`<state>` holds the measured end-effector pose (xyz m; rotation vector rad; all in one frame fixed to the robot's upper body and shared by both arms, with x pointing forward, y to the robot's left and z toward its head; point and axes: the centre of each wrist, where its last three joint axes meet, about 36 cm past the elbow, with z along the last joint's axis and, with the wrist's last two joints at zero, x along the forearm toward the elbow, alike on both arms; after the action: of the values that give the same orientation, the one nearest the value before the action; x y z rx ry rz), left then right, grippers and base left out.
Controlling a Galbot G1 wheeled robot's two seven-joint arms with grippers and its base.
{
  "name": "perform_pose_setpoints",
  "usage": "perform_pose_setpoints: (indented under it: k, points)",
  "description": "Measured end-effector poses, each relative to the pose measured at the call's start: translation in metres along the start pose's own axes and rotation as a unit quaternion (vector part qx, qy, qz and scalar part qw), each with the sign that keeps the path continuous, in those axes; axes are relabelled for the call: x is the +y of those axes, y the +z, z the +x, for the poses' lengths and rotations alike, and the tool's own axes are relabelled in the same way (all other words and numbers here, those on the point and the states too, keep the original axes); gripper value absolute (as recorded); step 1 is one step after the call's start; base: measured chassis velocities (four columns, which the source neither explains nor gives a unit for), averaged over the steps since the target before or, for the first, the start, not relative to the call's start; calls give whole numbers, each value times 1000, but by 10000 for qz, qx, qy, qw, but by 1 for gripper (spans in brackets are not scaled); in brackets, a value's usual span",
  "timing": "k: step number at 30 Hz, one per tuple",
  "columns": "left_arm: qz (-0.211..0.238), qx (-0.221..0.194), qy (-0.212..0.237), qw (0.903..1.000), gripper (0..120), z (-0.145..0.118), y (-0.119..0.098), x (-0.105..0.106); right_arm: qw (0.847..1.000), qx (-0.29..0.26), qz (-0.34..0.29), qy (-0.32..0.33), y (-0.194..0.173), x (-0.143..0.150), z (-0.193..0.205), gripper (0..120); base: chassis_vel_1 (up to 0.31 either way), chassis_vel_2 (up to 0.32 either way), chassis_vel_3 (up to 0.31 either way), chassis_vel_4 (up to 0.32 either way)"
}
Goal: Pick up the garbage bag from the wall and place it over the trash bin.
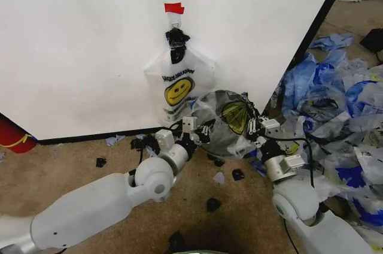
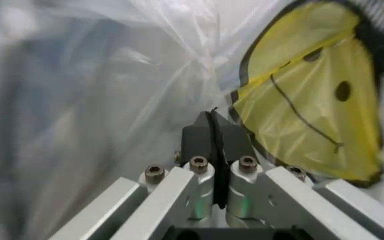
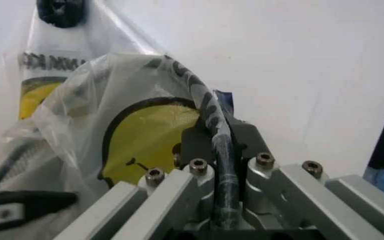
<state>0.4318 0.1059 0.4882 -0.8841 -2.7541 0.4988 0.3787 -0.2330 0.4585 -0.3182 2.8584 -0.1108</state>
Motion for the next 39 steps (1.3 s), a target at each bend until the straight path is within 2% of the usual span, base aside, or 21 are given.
perform_pose_setpoints:
  k: [11, 22, 26, 33, 39]
  points:
    - [-296, 28, -232, 9993, 0, -44, 19, -7, 9998, 31, 19, -182, 0, 8, 0, 0, 0, 0, 0, 0]
    - [-568, 112, -416, 9975, 0, -65, 28, -3, 9997, 45, 34, -235, -4, 9, 3, 0, 0, 0, 0, 0]
    - [-612, 158, -413, 9971, 0, -76, 36, -7, 9996, 45, 24, -266, -4, 11, 3, 0, 0, 0, 0, 0]
    - [-660, 140, -502, 9965, 0, -96, 39, -12, 9994, 91, 8, -339, -2, 15, 7, 0, 0, 0, 0, 0]
    - [-698, 122, -654, 9953, 0, -106, 42, -8, 9990, 124, -18, -434, -3, 22, 15, 0, 0, 0, 0, 0]
